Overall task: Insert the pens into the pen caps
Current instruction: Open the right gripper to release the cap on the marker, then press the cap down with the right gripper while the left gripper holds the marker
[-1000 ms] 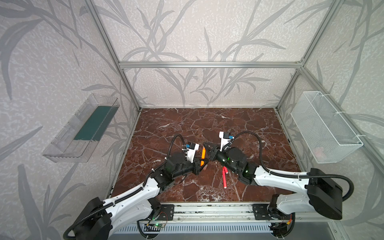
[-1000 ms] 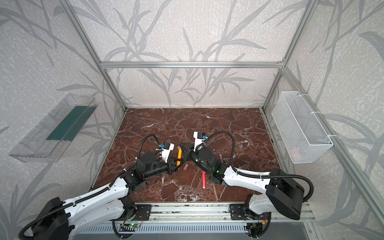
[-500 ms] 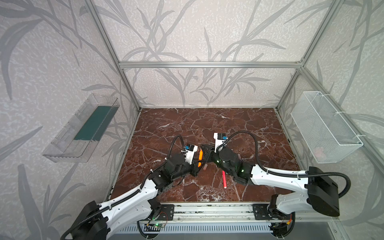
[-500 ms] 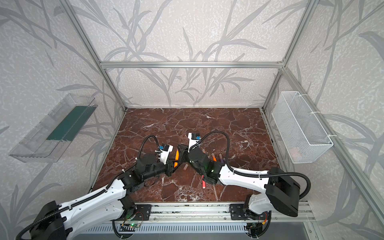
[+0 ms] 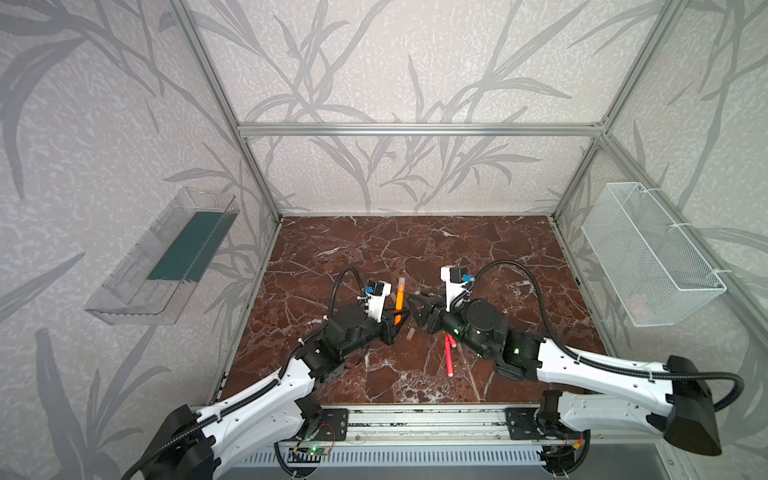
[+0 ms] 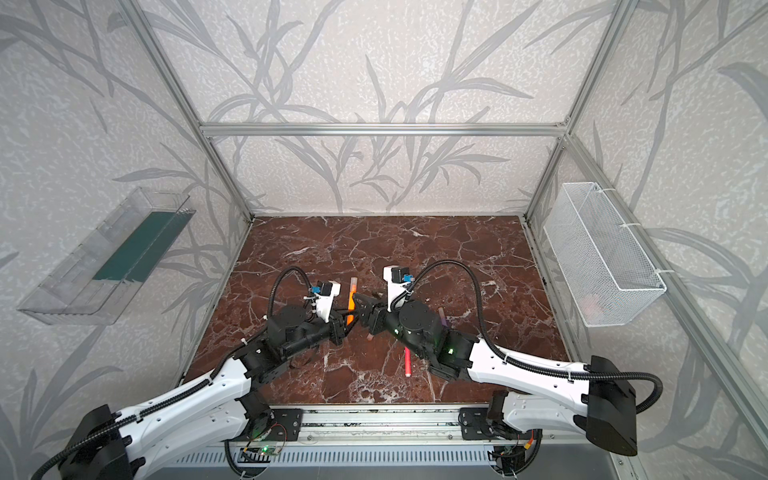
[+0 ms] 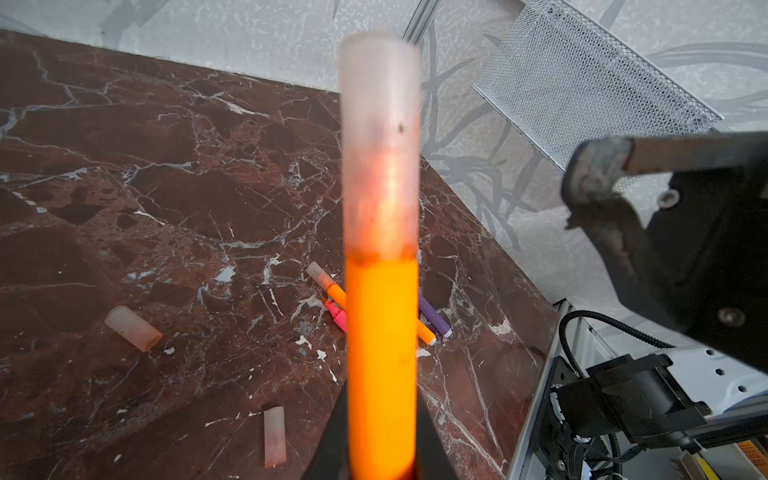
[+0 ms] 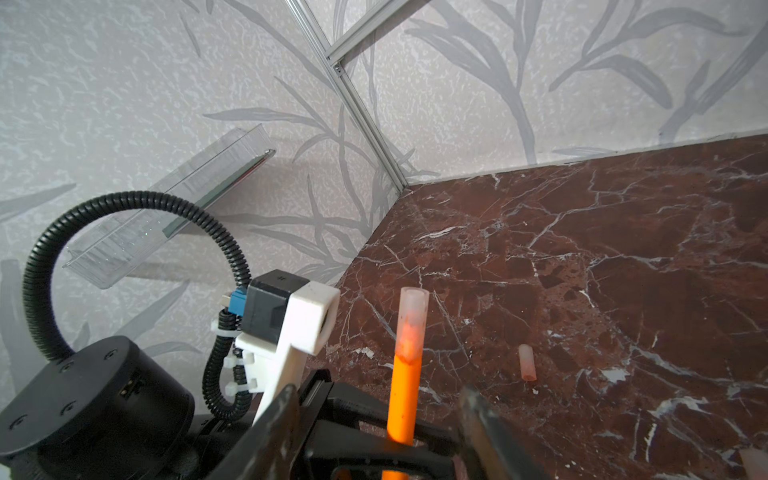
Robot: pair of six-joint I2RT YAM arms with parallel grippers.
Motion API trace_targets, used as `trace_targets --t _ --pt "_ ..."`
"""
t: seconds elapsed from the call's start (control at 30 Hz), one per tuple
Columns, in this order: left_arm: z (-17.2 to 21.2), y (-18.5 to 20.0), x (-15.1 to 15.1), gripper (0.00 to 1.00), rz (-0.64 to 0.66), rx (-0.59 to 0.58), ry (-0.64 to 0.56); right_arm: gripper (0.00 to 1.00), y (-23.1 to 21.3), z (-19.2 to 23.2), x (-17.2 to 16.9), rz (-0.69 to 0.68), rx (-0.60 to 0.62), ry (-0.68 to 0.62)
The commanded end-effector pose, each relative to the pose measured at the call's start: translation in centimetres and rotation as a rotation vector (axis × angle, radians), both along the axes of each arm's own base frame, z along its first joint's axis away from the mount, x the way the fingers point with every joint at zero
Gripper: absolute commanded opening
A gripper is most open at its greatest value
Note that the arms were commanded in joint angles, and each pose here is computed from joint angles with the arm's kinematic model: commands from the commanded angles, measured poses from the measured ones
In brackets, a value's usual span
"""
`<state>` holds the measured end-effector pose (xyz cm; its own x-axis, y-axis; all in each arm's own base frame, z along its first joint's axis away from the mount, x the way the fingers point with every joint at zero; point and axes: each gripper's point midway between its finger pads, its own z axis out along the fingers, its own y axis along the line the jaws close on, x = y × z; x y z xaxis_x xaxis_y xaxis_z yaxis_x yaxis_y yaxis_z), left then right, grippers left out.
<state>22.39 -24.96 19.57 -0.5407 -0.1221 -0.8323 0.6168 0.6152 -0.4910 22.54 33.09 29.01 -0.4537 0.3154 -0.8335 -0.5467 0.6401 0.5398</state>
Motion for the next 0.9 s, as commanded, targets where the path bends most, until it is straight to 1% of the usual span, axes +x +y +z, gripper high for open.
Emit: trace_targets --t 0.0,0.17,0.23,0.3,0.37,0.4,0.43,0.67,0.77,0.83,0.87 --pt "0.8 -0.9 -0.8 0.0 -0.065 -0.009 -0.059 0.58 0.0 -0.3 1.3 -0.036 -0.063 -0.013" --pt "0.3 -1.6 -1.5 0.0 -0.101 0.015 -0.072 0.5 1.6 -1.1 3.4 -0.026 -0.073 0.03" --pt "0.1 -1.6 -1.4 0.0 -0.1 0.025 -0.07 0.46 2.6 -1.3 3.6 0.004 -0.073 0.047" --pt "-0.1 -1.7 -1.5 0.0 -0.106 0.031 -0.069 0.44 3.1 -1.3 3.8 0.007 -0.077 0.052" --pt "-0.2 -1.8 -1.7 0.0 -0.113 0.032 -0.071 0.43 3.2 -1.2 4.0 0.004 -0.075 0.052" --pt "-0.2 -1.8 -1.8 0.0 -0.114 0.034 -0.071 0.41 2.5 -1.2 5.0 -0.024 -0.072 0.053" --pt "-0.2 -1.8 -1.8 0.0 -0.115 0.034 -0.072 0.4 2.4 -1.1 5.2 -0.031 -0.071 0.053" --pt "-0.5 -1.8 -1.8 0.0 -0.114 0.04 -0.074 0.31 2.6 -1.2 5.5 -0.026 -0.084 0.061" --pt "-0.7 -1.7 -1.7 0.0 -0.11 0.046 -0.074 0.23 2.9 -1.6 5.7 -0.02 -0.098 0.07" --pt "-0.6 -1.7 -1.7 0.0 -0.107 0.047 -0.078 0.14 3.1 -1.9 5.6 -0.008 -0.103 0.078" --pt "-0.7 -1.7 -1.5 0.0 -0.1 0.051 -0.082 0.08 3.2 -2.2 5.6 -0.002 -0.108 0.085"
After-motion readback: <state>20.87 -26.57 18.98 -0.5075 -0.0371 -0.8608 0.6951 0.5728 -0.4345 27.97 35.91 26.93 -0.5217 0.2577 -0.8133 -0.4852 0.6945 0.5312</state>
